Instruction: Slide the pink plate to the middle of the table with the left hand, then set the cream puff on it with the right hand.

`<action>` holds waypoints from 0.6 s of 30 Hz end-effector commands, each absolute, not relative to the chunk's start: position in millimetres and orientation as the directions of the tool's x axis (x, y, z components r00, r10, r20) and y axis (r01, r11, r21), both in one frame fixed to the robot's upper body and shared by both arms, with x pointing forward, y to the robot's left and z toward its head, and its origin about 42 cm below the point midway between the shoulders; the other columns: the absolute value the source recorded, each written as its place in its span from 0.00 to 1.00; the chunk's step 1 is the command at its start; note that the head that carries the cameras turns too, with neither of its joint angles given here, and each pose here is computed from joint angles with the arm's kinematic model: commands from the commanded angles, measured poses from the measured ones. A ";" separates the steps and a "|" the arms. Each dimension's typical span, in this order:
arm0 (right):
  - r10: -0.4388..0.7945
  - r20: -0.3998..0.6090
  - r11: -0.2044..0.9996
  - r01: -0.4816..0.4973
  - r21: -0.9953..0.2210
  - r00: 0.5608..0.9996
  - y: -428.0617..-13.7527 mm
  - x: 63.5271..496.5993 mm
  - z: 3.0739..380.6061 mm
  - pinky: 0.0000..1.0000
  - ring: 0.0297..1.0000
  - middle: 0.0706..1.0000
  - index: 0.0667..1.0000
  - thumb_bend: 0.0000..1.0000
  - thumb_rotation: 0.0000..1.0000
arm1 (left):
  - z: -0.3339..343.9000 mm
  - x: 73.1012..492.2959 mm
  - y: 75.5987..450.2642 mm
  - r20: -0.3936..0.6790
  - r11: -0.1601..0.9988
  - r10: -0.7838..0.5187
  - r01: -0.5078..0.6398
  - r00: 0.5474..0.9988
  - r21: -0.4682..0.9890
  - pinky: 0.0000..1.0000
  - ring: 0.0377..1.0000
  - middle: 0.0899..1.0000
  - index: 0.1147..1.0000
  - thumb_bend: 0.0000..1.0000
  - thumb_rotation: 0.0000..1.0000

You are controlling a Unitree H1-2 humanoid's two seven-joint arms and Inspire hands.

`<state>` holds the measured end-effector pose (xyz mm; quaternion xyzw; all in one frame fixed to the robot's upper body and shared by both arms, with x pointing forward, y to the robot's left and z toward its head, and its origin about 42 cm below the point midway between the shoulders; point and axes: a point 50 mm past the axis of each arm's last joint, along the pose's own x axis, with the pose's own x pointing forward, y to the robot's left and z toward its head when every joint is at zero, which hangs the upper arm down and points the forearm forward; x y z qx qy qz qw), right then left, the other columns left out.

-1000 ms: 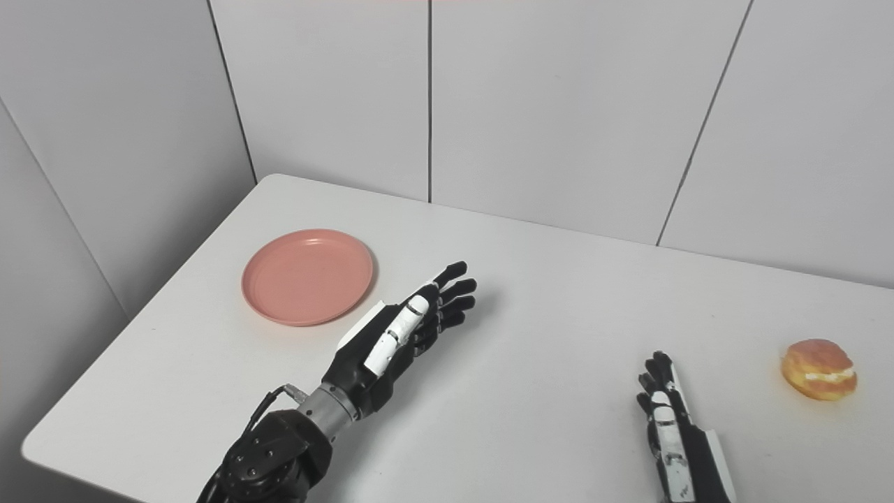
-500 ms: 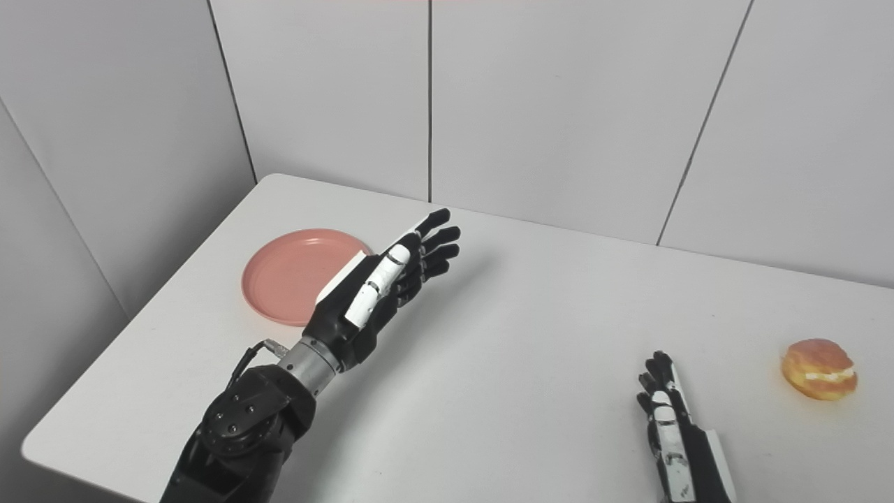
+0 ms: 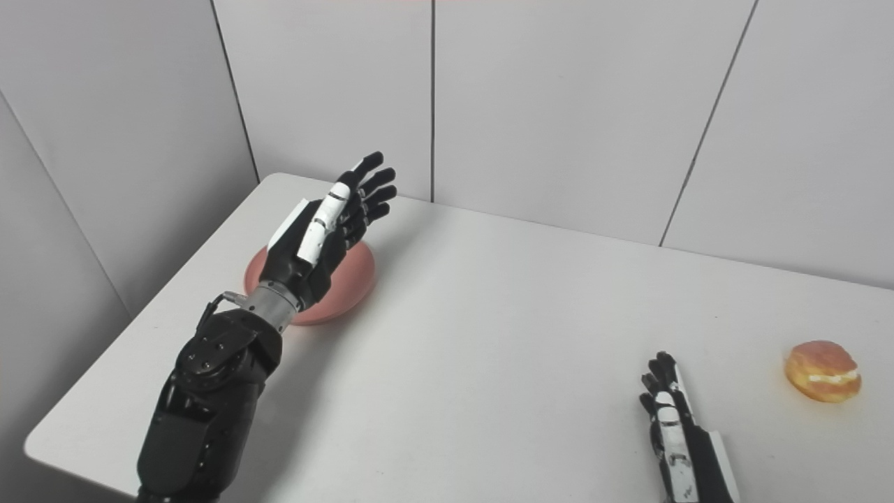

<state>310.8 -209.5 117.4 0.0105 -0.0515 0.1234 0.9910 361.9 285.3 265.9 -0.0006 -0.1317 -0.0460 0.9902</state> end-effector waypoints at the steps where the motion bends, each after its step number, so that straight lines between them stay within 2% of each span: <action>1: 0.231 0.041 0.972 -0.233 0.029 0.972 -214.6 306.2 100.6 1.00 1.00 1.00 1.00 0.09 1.00 | 297.6 367.3 292.5 0.381 0.997 -0.080 0.075 0.921 0.029 0.95 0.95 0.95 0.94 0.44 1.00; 7: 0.227 0.044 0.973 -0.228 0.032 0.973 -214.6 305.1 100.4 1.00 1.00 1.00 1.00 0.08 1.00 | 308.2 369.9 309.3 0.404 1.000 0.007 -0.002 0.915 -0.014 0.93 0.92 0.92 0.90 0.42 1.00; 14: 0.226 0.046 0.974 -0.227 0.019 0.973 -215.1 305.0 100.7 1.00 1.00 1.00 1.00 0.08 1.00 | 313.2 374.8 334.2 0.400 0.997 0.079 -0.080 0.913 -0.014 0.92 0.92 0.92 0.92 0.41 1.00; 18: 0.227 0.039 0.973 -0.228 0.024 0.973 -215.5 304.9 100.9 1.00 1.00 1.00 1.00 0.09 1.00 | 314.4 378.8 352.1 0.396 0.993 0.121 -0.116 0.910 -0.035 0.93 0.92 0.92 0.90 0.41 1.00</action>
